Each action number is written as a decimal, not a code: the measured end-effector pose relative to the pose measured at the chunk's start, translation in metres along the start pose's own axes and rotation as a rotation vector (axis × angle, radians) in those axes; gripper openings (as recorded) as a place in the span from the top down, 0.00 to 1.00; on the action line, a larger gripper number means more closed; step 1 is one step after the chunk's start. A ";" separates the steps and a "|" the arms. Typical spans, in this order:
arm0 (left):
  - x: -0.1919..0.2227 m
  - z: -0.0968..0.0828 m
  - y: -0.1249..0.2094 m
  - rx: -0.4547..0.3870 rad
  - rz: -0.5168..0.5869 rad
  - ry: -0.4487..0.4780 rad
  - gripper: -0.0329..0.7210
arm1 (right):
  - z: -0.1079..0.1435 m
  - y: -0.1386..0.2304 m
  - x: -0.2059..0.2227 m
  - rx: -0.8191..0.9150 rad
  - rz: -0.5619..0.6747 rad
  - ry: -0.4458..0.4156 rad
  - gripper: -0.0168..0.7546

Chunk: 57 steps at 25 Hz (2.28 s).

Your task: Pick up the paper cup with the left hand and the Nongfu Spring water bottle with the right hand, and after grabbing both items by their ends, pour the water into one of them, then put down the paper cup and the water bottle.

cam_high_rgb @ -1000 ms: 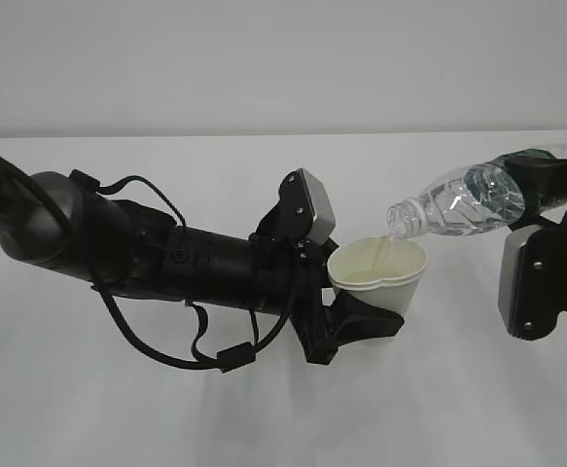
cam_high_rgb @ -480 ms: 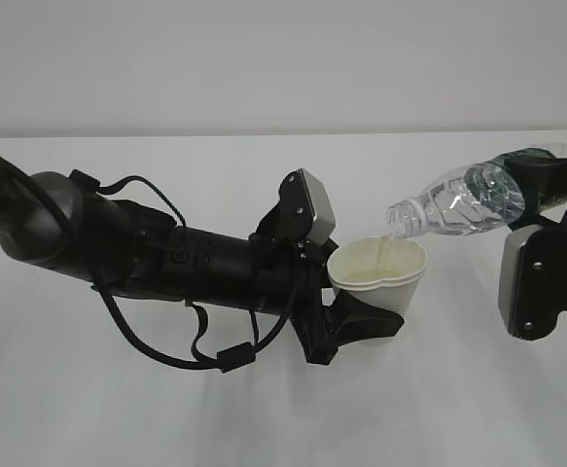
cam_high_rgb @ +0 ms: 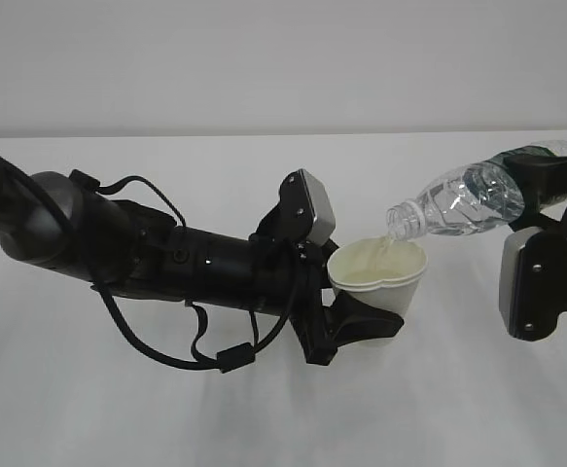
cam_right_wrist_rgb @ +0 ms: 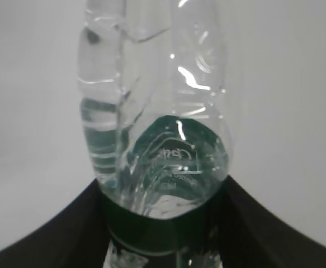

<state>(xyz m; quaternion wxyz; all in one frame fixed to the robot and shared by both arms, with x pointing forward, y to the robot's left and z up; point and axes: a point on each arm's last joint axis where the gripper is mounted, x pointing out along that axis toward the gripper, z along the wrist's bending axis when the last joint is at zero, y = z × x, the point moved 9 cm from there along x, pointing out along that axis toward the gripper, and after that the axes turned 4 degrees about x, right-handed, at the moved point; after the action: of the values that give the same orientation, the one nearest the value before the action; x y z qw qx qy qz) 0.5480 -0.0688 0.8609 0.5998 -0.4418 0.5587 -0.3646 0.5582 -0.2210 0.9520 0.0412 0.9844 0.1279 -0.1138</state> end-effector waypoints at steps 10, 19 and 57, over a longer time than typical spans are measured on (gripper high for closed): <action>0.000 0.000 0.000 0.001 0.001 0.001 0.37 | 0.000 0.000 0.000 -0.002 0.000 0.000 0.46; 0.000 0.000 0.000 0.001 0.001 0.001 0.37 | 0.000 0.000 0.000 -0.002 0.000 0.001 0.46; 0.001 0.000 0.002 0.001 0.007 0.003 0.37 | -0.001 0.000 0.000 -0.004 0.000 0.005 0.46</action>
<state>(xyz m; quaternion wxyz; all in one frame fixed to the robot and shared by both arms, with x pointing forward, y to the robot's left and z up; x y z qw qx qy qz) 0.5475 -0.0685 0.8585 0.6003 -0.4393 0.5609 -0.3634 0.5584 -0.2209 0.9528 0.0428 0.9846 0.1282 -0.1112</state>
